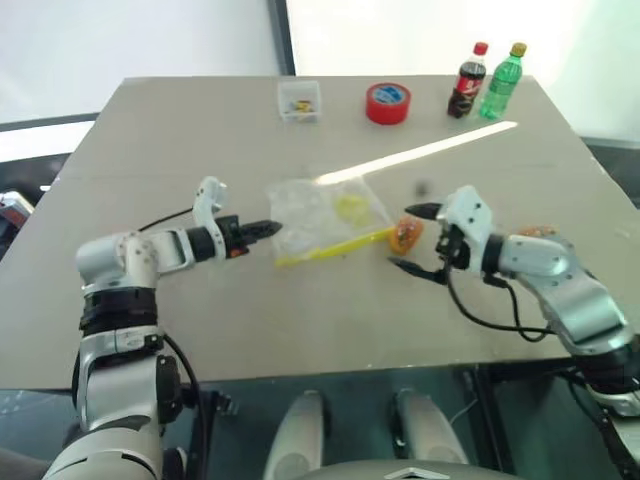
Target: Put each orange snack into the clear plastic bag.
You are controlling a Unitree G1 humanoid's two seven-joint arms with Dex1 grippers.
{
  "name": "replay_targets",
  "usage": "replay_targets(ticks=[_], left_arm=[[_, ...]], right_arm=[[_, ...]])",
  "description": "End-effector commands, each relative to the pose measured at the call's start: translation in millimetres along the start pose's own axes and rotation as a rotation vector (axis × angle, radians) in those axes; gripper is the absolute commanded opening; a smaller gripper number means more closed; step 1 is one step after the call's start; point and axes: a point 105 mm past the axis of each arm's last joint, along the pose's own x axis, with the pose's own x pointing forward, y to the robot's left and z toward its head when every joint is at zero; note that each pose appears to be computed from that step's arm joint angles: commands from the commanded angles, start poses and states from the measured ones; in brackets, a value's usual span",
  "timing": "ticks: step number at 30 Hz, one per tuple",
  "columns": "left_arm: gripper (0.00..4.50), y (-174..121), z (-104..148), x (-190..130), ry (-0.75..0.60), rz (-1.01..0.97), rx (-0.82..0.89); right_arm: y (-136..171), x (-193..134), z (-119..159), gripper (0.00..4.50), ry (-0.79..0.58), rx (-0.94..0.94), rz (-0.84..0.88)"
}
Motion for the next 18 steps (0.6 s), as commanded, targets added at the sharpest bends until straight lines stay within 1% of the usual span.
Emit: replay_targets(ticks=[1, 5, 8, 12, 15, 18], left_arm=[[0.02, -24, 0, -12, -0.006, -0.041, 0.021], [0.02, -31, -7, -18, -0.006, -0.033, 0.011], [0.02, -31, -8, -20, -0.015, -0.021, 0.001], [0.02, -33, -10, -23, -0.028, -0.021, -0.001], [0.00, -34, -9, -25, -0.035, -0.024, 0.001], [0.00, -32, -9, -28, -0.041, -0.012, -0.002]], right_arm=[[-8, 18, -14, 4.50, 0.068, -0.157, -0.046], [-12, 39, -23, 4.50, 0.079, -0.186, -0.057], [-17, 53, -19, 4.50, 0.052, -0.163, -0.084], [-18, 69, -15, 4.50, 0.043, -0.178, -0.082], [-21, 74, -8, 3.62, 0.017, -0.182, -0.102], [-20, 77, -5, 2.30, 0.005, -0.174, -0.105]])
